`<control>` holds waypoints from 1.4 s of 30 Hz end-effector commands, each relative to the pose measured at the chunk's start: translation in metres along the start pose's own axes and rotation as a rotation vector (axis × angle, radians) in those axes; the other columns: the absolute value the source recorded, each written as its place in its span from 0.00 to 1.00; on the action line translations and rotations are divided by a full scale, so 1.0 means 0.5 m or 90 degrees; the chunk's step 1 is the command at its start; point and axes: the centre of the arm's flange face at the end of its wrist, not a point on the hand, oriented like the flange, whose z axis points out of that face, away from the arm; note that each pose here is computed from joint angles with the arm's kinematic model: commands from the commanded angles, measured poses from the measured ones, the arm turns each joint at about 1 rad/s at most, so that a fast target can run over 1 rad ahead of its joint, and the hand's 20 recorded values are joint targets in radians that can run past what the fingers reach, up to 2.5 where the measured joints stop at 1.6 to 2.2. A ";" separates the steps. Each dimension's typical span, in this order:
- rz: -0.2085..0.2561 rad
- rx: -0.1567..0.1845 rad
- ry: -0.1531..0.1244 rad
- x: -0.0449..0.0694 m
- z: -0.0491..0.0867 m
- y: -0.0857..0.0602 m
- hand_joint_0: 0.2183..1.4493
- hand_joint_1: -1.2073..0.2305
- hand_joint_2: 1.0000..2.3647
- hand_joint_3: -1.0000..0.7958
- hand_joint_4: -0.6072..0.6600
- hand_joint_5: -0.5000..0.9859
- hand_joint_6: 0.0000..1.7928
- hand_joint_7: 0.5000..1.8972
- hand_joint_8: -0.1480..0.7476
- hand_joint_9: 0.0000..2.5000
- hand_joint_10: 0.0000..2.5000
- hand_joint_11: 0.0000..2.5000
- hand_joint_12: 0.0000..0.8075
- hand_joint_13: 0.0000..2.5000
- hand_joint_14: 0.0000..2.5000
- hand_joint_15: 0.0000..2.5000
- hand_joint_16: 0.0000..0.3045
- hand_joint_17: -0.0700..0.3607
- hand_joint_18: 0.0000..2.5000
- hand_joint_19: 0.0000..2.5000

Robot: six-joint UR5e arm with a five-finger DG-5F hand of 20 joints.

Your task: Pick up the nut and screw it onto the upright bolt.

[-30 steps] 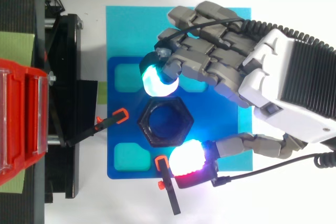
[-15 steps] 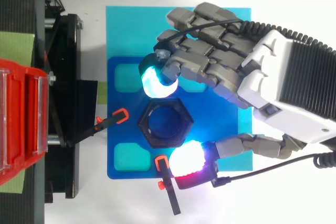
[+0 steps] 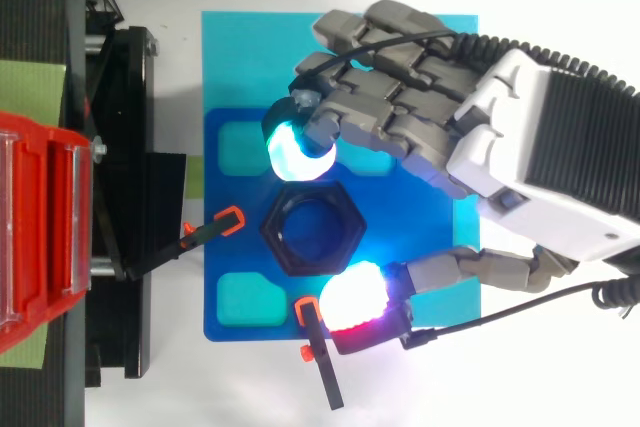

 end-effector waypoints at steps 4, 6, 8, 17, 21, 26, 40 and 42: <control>0.002 -0.003 0.004 0.016 0.006 -0.010 0.24 0.37 0.00 0.28 0.70 0.21 0.28 0.49 0.52 0.20 0.00 0.01 0.36 0.17 0.00 0.00 0.10 0.32 0.13 0.00; 0.003 -0.003 0.003 0.015 0.007 -0.012 0.23 0.37 0.00 0.28 0.70 0.21 0.28 0.49 0.51 0.20 0.00 0.01 0.36 0.17 0.00 0.00 0.10 0.32 0.13 0.00; 0.003 -0.003 0.003 0.015 0.007 -0.012 0.24 0.37 0.00 0.28 0.70 0.21 0.28 0.49 0.52 0.20 0.00 0.01 0.36 0.17 0.00 0.00 0.10 0.32 0.13 0.00; 0.003 -0.003 0.002 0.015 0.006 -0.010 0.24 0.37 0.00 0.28 0.70 0.21 0.28 0.49 0.52 0.20 0.00 0.01 0.36 0.18 0.00 0.00 0.10 0.32 0.13 0.00; 0.004 -0.002 0.002 0.017 0.004 -0.005 0.24 0.37 0.00 0.28 0.70 0.21 0.28 0.49 0.52 0.20 0.00 0.01 0.36 0.18 0.00 0.00 0.10 0.32 0.13 0.00; 0.004 -0.007 0.004 0.019 0.003 -0.002 0.24 0.37 0.00 0.28 0.71 0.21 0.28 0.49 0.51 0.20 0.00 0.01 0.36 0.18 0.00 0.00 0.10 0.32 0.13 0.00; 0.004 -0.013 0.006 0.020 0.003 0.001 0.24 0.37 0.00 0.28 0.70 0.21 0.28 0.48 0.51 0.20 0.00 0.01 0.36 0.18 0.00 0.00 0.10 0.32 0.13 0.00; 0.003 -0.013 0.007 0.020 0.003 0.000 0.24 0.37 0.00 0.28 0.70 0.21 0.28 0.48 0.51 0.20 0.00 0.01 0.36 0.18 0.00 0.00 0.10 0.32 0.13 0.00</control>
